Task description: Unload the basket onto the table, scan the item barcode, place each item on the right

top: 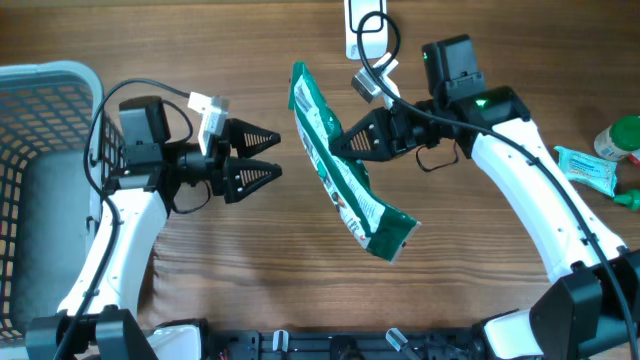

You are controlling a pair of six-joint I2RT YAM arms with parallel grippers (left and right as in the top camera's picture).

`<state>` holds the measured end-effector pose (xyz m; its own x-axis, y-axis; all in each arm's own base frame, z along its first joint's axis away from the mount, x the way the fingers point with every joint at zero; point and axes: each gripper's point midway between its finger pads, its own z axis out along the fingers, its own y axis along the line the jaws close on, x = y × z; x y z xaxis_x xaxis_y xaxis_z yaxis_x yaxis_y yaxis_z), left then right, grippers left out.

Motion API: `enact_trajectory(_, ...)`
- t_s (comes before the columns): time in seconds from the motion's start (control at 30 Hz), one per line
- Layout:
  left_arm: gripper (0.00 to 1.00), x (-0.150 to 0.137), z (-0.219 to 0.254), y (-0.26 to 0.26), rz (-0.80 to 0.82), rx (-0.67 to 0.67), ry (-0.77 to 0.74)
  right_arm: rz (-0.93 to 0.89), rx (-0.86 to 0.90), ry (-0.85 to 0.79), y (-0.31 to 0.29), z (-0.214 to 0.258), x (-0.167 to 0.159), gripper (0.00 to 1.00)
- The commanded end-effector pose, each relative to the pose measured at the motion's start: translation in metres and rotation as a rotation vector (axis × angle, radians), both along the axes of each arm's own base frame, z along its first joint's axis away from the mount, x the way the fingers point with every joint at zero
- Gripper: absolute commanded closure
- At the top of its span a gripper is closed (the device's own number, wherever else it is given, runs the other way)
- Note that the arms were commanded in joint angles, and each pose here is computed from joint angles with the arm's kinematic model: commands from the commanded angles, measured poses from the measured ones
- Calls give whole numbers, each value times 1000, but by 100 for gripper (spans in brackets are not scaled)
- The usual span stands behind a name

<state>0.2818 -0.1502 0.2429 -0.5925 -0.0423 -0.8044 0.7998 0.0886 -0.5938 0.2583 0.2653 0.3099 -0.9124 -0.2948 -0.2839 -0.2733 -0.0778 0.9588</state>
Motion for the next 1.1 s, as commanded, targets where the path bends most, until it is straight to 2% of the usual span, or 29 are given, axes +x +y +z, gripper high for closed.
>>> enact_trajectory(0.0,0,-4,1,-2,-27,-21,-21,104,66,-29,16,11,-20,96)
enact_trajectory(0.27,1,-4,4,-2,-27,-20,-32,148,81,-67,27,13,-30,96)
enact_trajectory(0.33,4,-6,8,-2,-27,-20,-37,149,95,-107,28,15,-28,96)
enact_trajectory(0.63,3,-24,44,-3,-28,-12,-123,186,157,-296,44,21,-31,96)
enact_trajectory(0.73,7,-28,49,-3,-29,-11,-130,183,146,-308,49,15,-32,96)
enact_trajectory(0.83,34,-29,49,-3,-28,-11,-124,141,98,-290,50,0,-25,96)
enact_trajectory(0.87,55,-29,49,-3,-29,-12,-118,136,93,-284,49,-2,-24,96)
enact_trajectory(0.9,82,-29,49,-3,-29,-14,-97,130,91,-283,47,-3,-22,96)
enact_trajectory(0.93,96,-29,49,-3,-28,-14,-90,119,84,-286,47,-4,-19,94)
enact_trajectory(1.07,96,-29,49,-3,-27,-19,-32,-24,-47,-285,44,-23,10,68)
